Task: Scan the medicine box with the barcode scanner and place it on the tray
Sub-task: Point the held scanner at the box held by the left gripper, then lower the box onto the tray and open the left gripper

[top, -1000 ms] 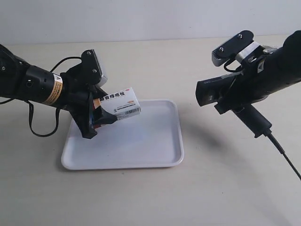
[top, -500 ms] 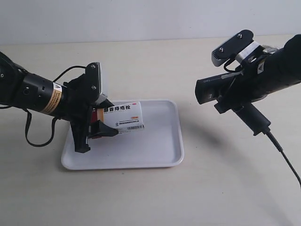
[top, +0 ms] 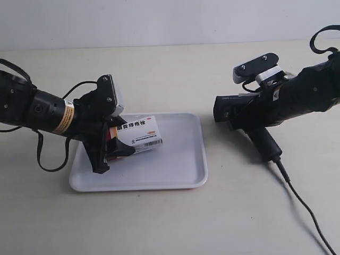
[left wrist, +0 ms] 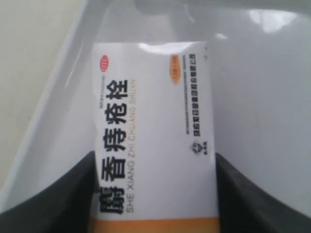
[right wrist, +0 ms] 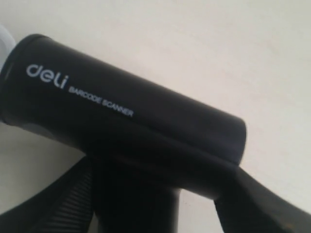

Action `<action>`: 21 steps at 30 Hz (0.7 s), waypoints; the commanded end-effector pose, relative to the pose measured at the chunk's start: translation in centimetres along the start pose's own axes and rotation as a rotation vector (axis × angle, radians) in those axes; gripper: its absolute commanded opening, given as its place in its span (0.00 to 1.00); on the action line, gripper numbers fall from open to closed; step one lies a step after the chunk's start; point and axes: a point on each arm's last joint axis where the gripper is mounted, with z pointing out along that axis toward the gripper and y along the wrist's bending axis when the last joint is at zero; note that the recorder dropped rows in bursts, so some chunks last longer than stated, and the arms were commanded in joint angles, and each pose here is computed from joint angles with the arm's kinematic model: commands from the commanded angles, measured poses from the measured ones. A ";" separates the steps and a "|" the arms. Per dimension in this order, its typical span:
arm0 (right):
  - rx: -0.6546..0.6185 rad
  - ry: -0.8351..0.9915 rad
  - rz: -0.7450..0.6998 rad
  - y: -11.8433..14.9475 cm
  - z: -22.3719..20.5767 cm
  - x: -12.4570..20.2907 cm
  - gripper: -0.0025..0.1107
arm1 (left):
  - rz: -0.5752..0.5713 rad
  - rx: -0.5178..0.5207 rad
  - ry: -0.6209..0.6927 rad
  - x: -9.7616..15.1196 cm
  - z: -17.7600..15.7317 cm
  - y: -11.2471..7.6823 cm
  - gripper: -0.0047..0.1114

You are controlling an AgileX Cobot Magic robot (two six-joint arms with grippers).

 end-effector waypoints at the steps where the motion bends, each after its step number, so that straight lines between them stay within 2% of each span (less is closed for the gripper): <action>1: -0.002 -0.055 0.069 0.1 0.5 -0.4 0.03 | -0.029 -0.004 0.019 1.0 1.0 0.0 0.06; 4: -0.003 -0.053 0.075 0.1 0.6 -0.3 0.10 | -0.034 -0.006 0.017 1.1 1.1 0.0 0.23; 6: -0.004 -0.048 0.082 0.1 1.0 -0.1 0.17 | -0.046 -0.011 0.014 1.0 1.1 0.0 0.38; 9: -0.007 -0.036 0.082 0.2 1.6 0.2 0.28 | -0.071 -0.019 0.012 1.0 1.1 0.1 0.54; 16: -0.007 -0.034 0.082 0.2 1.8 0.3 0.52 | -0.089 -0.049 -0.004 0.3 0.3 0.4 0.81; 19: -0.008 -0.034 0.100 0.2 1.8 0.3 0.67 | -0.108 -0.094 0.003 -0.2 -0.5 0.8 0.92; 21: -0.007 -0.044 0.100 0.2 1.5 0.1 0.77 | -0.119 -0.127 0.005 -0.6 -1.2 1.1 0.95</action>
